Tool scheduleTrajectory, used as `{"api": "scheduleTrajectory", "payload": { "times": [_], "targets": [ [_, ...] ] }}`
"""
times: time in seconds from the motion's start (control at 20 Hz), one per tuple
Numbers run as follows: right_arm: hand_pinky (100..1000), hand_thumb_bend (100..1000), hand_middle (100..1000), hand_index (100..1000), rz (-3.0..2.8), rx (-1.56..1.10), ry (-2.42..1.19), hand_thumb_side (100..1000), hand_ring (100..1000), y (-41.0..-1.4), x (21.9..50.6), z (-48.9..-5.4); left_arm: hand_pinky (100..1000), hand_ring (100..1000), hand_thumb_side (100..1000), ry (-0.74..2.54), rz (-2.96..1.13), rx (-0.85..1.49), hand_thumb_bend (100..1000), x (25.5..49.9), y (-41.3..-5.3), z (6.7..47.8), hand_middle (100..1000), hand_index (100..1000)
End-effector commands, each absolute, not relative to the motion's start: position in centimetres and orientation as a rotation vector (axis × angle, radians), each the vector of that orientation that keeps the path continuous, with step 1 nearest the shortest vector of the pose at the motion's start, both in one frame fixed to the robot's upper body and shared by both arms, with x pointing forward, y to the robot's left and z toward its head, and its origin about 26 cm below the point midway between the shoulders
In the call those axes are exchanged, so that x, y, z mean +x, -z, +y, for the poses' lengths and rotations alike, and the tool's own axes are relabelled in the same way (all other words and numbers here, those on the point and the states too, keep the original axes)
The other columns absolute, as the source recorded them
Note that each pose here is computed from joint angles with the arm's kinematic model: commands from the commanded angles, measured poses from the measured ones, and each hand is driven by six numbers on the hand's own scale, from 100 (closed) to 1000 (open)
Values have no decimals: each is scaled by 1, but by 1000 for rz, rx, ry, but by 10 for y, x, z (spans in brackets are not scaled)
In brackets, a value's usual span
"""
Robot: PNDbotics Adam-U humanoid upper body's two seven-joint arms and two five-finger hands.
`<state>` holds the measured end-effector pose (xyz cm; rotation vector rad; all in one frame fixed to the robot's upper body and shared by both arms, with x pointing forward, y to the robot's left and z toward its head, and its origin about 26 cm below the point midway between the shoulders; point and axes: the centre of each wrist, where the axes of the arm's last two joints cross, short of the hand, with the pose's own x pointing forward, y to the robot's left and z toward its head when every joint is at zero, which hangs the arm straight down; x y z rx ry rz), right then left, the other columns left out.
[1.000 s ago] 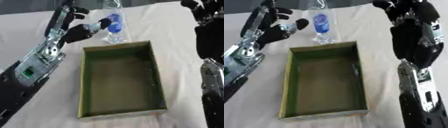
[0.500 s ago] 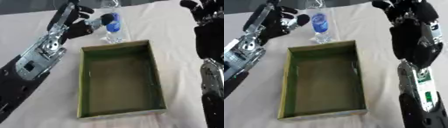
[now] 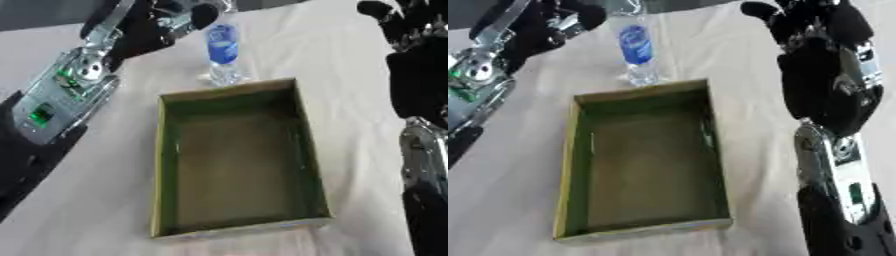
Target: Pick up objects on the table and place them in the box.
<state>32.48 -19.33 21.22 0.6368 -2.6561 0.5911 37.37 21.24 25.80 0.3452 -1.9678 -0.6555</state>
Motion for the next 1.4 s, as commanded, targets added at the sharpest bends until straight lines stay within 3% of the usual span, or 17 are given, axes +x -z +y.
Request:
{"api": "scheduleTrajectory", "payload": {
  "times": [0.05,1.0,1.4],
  "targets": [
    [812,100,898,934,-2677,645,-611,881,873,-219,322,-193,795,782,666,697,-1982,413,787,375,-278,224,1000,989],
    [811,100,898,934,-2679,652,-621,880,872,-220,322,-192,792,776,738,658,-1919,535,744,411,-276,240,1000,972],
    [812,100,898,935,-2676,651,-623,872,873,-220,321,-192,791,775,774,659,-1913,531,722,416,-273,238,1000,972]
  ]
}}
